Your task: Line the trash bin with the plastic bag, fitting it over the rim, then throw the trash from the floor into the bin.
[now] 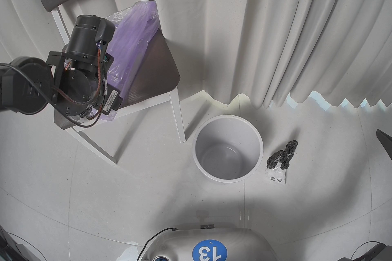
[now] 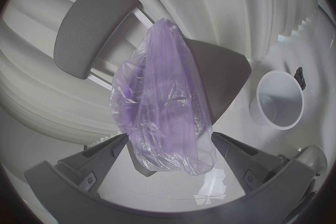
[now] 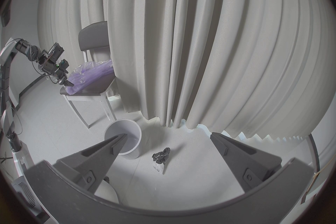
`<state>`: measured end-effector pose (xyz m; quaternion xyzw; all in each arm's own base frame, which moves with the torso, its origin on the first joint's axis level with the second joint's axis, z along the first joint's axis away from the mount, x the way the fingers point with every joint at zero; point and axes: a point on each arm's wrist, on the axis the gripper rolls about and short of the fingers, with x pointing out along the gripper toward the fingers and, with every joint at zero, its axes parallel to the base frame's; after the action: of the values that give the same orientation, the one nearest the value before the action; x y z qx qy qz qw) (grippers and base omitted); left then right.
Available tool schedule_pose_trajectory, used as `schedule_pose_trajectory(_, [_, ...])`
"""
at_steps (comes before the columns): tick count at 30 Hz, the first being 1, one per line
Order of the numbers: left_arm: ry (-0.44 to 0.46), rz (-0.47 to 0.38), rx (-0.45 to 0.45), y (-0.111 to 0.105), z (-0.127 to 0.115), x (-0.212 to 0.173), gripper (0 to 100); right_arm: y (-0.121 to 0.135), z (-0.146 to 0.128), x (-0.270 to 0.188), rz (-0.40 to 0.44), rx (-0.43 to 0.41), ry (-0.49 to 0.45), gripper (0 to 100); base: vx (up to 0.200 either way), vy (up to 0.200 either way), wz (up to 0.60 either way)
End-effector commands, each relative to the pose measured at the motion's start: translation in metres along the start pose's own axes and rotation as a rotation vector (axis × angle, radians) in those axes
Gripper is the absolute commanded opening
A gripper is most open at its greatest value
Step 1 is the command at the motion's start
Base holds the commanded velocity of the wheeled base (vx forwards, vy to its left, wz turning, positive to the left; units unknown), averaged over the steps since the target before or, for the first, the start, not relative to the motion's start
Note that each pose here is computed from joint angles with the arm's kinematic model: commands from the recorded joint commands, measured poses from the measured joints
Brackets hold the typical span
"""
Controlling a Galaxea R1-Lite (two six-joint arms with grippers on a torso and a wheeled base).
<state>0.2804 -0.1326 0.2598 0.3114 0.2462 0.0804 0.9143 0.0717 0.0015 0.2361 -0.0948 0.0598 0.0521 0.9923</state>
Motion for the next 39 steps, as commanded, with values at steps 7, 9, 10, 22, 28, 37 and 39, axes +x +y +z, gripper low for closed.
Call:
schedule_pose_trajectory(7, [0.036, 0.03, 0.028, -0.009, 0.0, 0.01, 100, 0.0, -0.001, 0.0, 0.0, -0.001, 0.002, 100, 0.0, 0.0, 0.0])
schedule_pose_trajectory(9, [0.055, 0.054, 0.064, -0.013, -0.001, 0.014, 100, 0.0, 0.0, 0.0, 0.0, -0.001, 0.001, 100, 0.0, 0.0, 0.0])
schedule_pose_trajectory(10, [0.058, 0.064, 0.072, -0.013, -0.001, 0.014, 100, 0.0, 0.0, 0.0, 0.0, -0.001, 0.001, 100, 0.0, 0.0, 0.0])
schedule_pose_trajectory(22, [0.1, 0.139, 0.191, -0.031, 0.004, 0.027, 100, 0.001, -0.004, 0.002, 0.003, 0.001, 0.017, 100, 0.0, 0.0, 0.0])
schedule_pose_trajectory(28, [0.107, 0.198, 0.3, -0.058, 0.01, 0.018, 100, 0.001, -0.005, 0.003, 0.005, 0.001, 0.023, 100, 0.0, 0.0, 0.0])
schedule_pose_trajectory(37, [0.151, 0.269, 0.337, -0.065, 0.008, 0.025, 100, 0.001, -0.005, 0.003, 0.005, 0.002, 0.026, 100, 0.0, 0.0, 0.0])
schedule_pose_trajectory(39, [0.156, 0.282, 0.31, -0.057, 0.008, 0.026, 100, 0.001, -0.005, 0.004, 0.006, 0.002, 0.029, 100, 0.0, 0.0, 0.0])
